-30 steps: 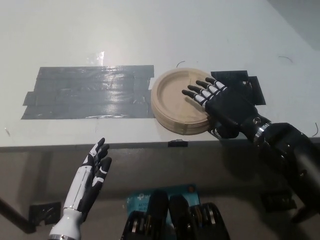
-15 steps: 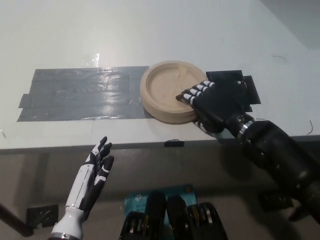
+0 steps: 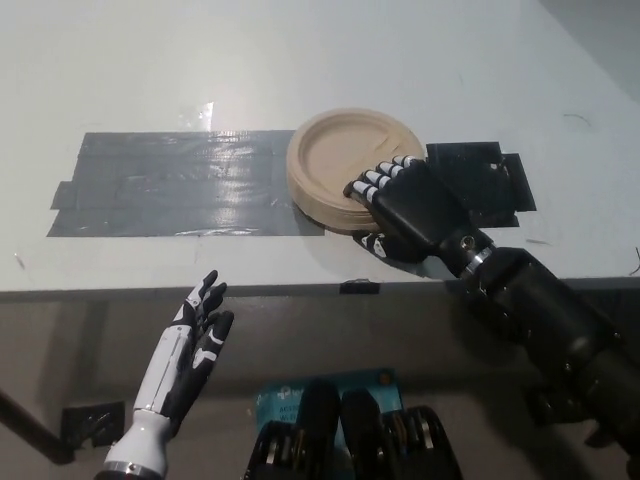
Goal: A stack of plates is kept in the middle of the desk close to the robot and the robot grabs the stack with its right hand, picks it up and hands it to a person.
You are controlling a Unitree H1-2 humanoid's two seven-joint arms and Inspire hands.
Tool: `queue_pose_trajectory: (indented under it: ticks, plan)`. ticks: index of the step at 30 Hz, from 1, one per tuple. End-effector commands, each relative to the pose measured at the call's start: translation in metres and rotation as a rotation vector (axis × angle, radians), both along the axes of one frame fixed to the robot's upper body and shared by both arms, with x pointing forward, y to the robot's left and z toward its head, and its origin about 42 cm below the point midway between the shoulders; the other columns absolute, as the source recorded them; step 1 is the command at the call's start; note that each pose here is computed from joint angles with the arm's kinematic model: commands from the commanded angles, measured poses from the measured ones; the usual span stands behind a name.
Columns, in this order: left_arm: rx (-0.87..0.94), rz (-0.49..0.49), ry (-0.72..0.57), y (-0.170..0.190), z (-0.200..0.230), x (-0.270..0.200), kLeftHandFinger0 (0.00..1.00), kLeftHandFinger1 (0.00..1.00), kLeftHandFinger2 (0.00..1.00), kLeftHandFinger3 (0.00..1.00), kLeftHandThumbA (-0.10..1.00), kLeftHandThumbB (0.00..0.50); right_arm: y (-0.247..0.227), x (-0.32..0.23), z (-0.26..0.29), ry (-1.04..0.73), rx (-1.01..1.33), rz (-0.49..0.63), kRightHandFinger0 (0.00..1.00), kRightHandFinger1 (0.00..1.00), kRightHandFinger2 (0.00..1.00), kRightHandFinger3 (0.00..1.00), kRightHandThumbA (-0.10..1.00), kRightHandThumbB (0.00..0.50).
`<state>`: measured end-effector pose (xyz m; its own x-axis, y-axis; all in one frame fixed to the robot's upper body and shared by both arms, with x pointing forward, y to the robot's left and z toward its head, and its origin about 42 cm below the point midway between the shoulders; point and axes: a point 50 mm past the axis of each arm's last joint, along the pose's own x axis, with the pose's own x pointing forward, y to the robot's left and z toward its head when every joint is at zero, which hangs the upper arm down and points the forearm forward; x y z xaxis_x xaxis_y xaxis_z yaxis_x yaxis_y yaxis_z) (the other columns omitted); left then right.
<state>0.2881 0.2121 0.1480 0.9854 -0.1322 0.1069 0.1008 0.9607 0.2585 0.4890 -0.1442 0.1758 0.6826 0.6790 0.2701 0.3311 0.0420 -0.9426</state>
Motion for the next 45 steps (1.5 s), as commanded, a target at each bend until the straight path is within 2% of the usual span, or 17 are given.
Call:
queue_pose_trajectory:
  ticks: [1,6,8,10,15,16,17,21,25,27,31,33,35,37,41,44,45]
  plan:
    - [0.018,-0.025,-0.046,0.002,0.012,0.005,1.00,1.00,1.00,1.00,0.90,0.000,-0.016,0.008,0.029,-0.177,0.041,0.043,0.00,0.06,0.57,0.16,-0.10,0.278]
    - [0.024,-0.024,-0.047,0.002,0.012,0.006,1.00,1.00,1.00,1.00,0.90,0.000,-0.019,0.005,0.064,-0.269,0.121,0.093,0.00,0.05,0.55,0.19,-0.10,0.274]
    - [0.024,-0.026,-0.052,0.002,0.012,0.007,1.00,1.00,1.00,1.00,0.90,0.000,-0.021,0.001,0.079,-0.328,0.163,0.117,0.00,0.02,0.53,0.13,-0.10,0.293]
    - [0.026,-0.026,-0.051,0.002,0.012,0.007,1.00,1.00,1.00,1.00,0.91,0.000,-0.021,-0.001,0.087,-0.347,0.176,0.125,0.00,0.01,0.53,0.12,-0.10,0.289]
    - [0.010,-0.027,-0.047,0.002,0.013,0.007,1.00,1.00,1.00,1.00,0.87,0.000,-0.021,-0.013,0.113,-0.393,0.199,0.146,0.00,0.01,0.56,0.11,-0.10,0.310]
    - [0.009,-0.027,-0.048,0.002,0.013,0.007,1.00,1.00,1.00,1.00,0.87,0.000,-0.021,-0.015,0.116,-0.395,0.204,0.151,0.00,0.04,0.59,0.09,-0.10,0.290]
    - [0.010,-0.027,-0.047,0.002,0.014,0.007,1.00,1.00,1.00,1.00,0.87,0.000,-0.021,-0.016,0.118,-0.399,0.208,0.157,0.00,0.06,0.60,0.07,-0.10,0.312]
    - [0.008,-0.027,-0.044,0.002,0.015,0.009,1.00,1.00,1.00,1.00,0.85,0.000,-0.021,-0.017,0.127,-0.417,0.206,0.165,0.00,0.08,0.45,0.07,-0.10,0.338]
    - [0.018,-0.031,-0.056,0.002,0.015,0.010,1.00,1.00,1.00,1.00,0.81,0.000,-0.020,-0.014,0.128,-0.423,0.188,0.161,0.00,0.08,0.42,0.09,-0.10,0.328]
    - [0.020,-0.033,-0.055,0.001,0.015,0.010,1.00,1.00,1.00,1.00,0.81,0.000,-0.017,-0.011,0.126,-0.425,0.190,0.165,0.00,0.04,0.42,0.10,-0.10,0.326]
    - [0.017,-0.039,-0.057,0.001,0.015,0.009,1.00,1.00,1.00,1.00,0.81,0.000,-0.010,-0.005,0.123,-0.394,0.161,0.153,0.00,0.02,0.51,0.10,-0.10,0.297]
    - [0.018,-0.039,-0.056,0.001,0.015,0.009,1.00,1.00,1.00,1.00,0.81,0.000,-0.008,-0.001,0.122,-0.389,0.159,0.160,0.00,0.03,0.52,0.09,-0.10,0.303]
    - [0.019,-0.040,-0.054,0.000,0.014,0.009,1.00,1.00,1.00,1.00,0.81,0.000,-0.006,0.002,0.121,-0.391,0.151,0.161,0.00,0.01,0.47,0.10,-0.10,0.313]
    - [0.017,-0.038,-0.042,0.000,0.011,0.005,1.00,1.00,1.00,1.00,0.81,0.000,-0.004,0.006,0.118,-0.400,0.140,0.156,0.00,0.00,0.47,0.07,-0.10,0.321]
    - [0.024,-0.038,-0.044,-0.001,0.010,0.001,1.00,1.00,1.00,1.00,0.76,0.000,0.003,0.016,0.127,-0.377,0.126,0.115,0.00,0.00,0.49,0.08,-0.10,0.336]
    - [0.022,-0.033,-0.040,0.000,0.009,0.000,1.00,1.00,1.00,1.00,0.76,0.000,0.007,0.025,0.134,-0.363,0.133,0.096,0.00,0.00,0.51,0.11,-0.10,0.317]
    - [0.023,-0.033,-0.039,0.000,0.009,0.001,1.00,1.00,1.00,1.00,0.77,0.000,0.009,0.030,0.138,-0.363,0.136,0.087,0.00,0.00,0.58,0.12,-0.10,0.306]
